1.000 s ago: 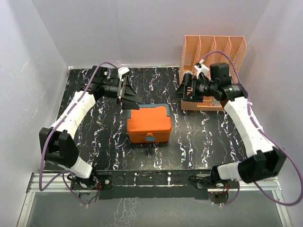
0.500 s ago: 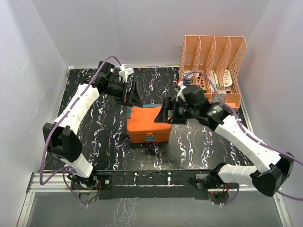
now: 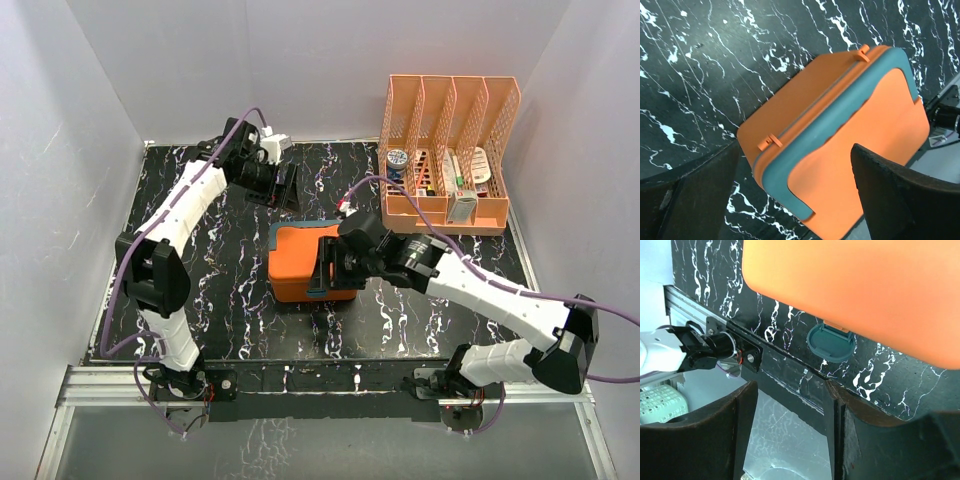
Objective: Organize the medicine kit
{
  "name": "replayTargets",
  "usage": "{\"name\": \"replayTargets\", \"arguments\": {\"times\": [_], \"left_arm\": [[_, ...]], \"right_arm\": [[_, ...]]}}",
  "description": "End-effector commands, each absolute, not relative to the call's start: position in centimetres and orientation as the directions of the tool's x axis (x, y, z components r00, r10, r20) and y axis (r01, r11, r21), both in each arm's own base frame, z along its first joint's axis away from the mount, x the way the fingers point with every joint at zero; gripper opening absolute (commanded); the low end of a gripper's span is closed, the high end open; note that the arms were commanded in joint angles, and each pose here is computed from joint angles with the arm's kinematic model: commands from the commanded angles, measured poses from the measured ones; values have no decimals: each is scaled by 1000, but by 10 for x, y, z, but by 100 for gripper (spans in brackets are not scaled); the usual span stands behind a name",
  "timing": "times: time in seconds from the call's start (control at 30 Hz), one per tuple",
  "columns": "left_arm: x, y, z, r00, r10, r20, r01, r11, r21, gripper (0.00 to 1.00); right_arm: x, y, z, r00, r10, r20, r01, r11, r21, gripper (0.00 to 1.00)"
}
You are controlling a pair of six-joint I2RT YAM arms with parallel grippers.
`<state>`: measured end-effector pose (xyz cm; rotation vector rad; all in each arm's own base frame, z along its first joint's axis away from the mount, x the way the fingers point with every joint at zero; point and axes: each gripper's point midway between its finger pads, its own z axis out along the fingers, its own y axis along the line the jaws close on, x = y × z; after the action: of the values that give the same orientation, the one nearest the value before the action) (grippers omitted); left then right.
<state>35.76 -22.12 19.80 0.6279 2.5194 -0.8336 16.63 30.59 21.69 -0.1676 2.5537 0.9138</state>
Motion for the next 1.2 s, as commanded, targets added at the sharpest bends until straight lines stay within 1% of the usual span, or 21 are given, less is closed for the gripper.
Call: {"name": "replayTargets", "arguments": {"times": [0.0, 0.07, 0.23, 0.37, 0.47, 0.67, 0.83, 1.17], "left_arm": [[375, -222, 208, -776, 289, -561, 561, 722, -404, 90], [381, -223, 206, -772, 286, -567, 562, 723, -401, 90], [396, -227, 203, -758, 287, -586, 571, 725, -384, 90], [405, -231, 197, -759, 291, -583, 573, 723, -386, 90], [409, -235, 195, -761, 290, -580, 574, 718, -394, 90], [411, -238, 193, -763, 292, -577, 576, 713, -400, 91], [405, -238, 189, -769, 300, -564, 575, 710, -406, 91], [397, -237, 185, -774, 313, -551, 578, 703, -414, 91]], "right_arm": [[164, 320, 206, -898, 49, -437, -238, 781, 577, 52], [162, 321, 196, -899, 63, -434, -221, 789, 573, 50], [165, 317, 182, -890, 161, -426, -144, 788, 598, 47], [164, 319, 167, -897, 167, -410, -131, 785, 606, 47], [168, 326, 162, -891, 181, -417, -135, 770, 623, 47], [188, 337, 164, -857, 204, -472, -150, 778, 610, 47], [205, 334, 171, -827, 227, -514, -152, 789, 595, 50], [222, 332, 206, -793, 283, -540, -167, 752, 638, 51]]}}
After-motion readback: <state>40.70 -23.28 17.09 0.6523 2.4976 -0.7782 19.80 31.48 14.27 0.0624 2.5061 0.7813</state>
